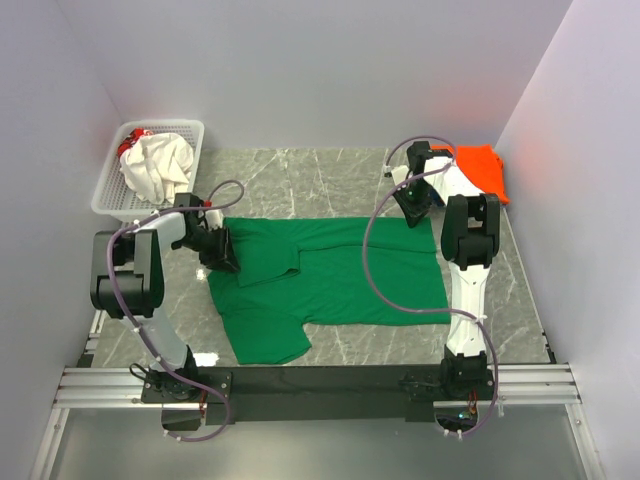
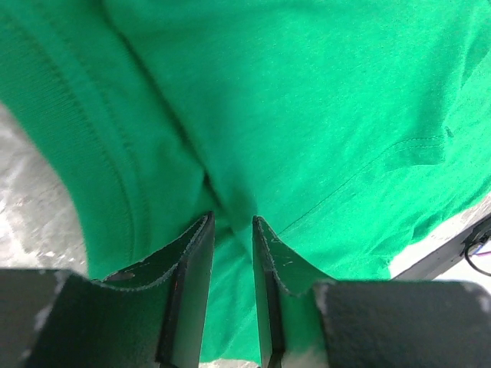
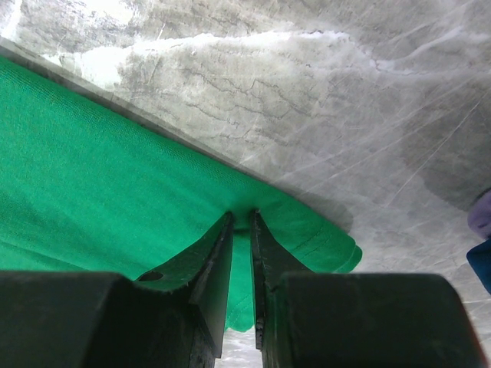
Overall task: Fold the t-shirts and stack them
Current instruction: Fold the tshirt
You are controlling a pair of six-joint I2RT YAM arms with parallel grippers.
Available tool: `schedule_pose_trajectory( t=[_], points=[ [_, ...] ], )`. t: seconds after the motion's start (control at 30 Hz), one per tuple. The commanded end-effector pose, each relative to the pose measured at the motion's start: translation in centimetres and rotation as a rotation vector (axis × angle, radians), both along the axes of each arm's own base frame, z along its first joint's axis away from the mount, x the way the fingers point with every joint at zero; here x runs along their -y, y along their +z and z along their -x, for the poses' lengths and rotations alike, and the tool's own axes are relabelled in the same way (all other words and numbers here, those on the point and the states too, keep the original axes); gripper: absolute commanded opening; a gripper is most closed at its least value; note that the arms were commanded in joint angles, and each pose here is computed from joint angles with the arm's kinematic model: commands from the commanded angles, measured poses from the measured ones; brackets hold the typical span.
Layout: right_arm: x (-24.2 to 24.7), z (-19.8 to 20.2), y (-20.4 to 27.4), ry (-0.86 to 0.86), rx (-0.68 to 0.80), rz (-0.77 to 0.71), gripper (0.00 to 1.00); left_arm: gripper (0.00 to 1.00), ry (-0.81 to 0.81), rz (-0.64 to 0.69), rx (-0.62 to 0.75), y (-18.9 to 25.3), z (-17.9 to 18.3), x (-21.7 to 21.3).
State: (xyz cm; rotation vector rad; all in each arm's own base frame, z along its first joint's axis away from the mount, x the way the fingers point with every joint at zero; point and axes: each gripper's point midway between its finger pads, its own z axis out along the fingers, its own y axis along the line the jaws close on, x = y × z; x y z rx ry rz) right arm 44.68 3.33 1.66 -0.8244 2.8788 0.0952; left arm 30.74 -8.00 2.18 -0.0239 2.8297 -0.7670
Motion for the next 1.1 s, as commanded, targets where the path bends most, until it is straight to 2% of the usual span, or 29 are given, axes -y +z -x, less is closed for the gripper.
schedule_pose_trajectory(
  t=[0.0,0.5,0.67,0.73,0.9,1.07],
  points=[
    [0.8,1.8,-0.8,0.005,-0.065,0.032,0.22,0.33,0.001,-0.023,0.031,1.3,-0.1,-0.7],
    [0.9,1.9,-1.1,0.002,-0.071,0.042,0.21,0.29,-0.051,0.079,0.052,2.2,-0.9,2.0],
    [0.9,2.0,-1.3,0.003,-0.076,0.037,0.21,0.22,-0.048,0.068,0.078,2.7,-0.9,1.8],
    [0.9,2.0,-1.4,0.003,-0.079,0.038,0.22,0.13,-0.043,0.058,0.079,2.6,-0.9,1.7],
    [1.0,1.9,-1.2,0.007,-0.072,0.042,0.22,0.01,-0.058,0.033,0.090,3.2,-0.4,1.3],
    [1.0,2.0,-1.2,0.008,-0.073,0.044,0.21,0.01,-0.088,0.050,0.072,4.2,1.0,1.5]
  ],
)
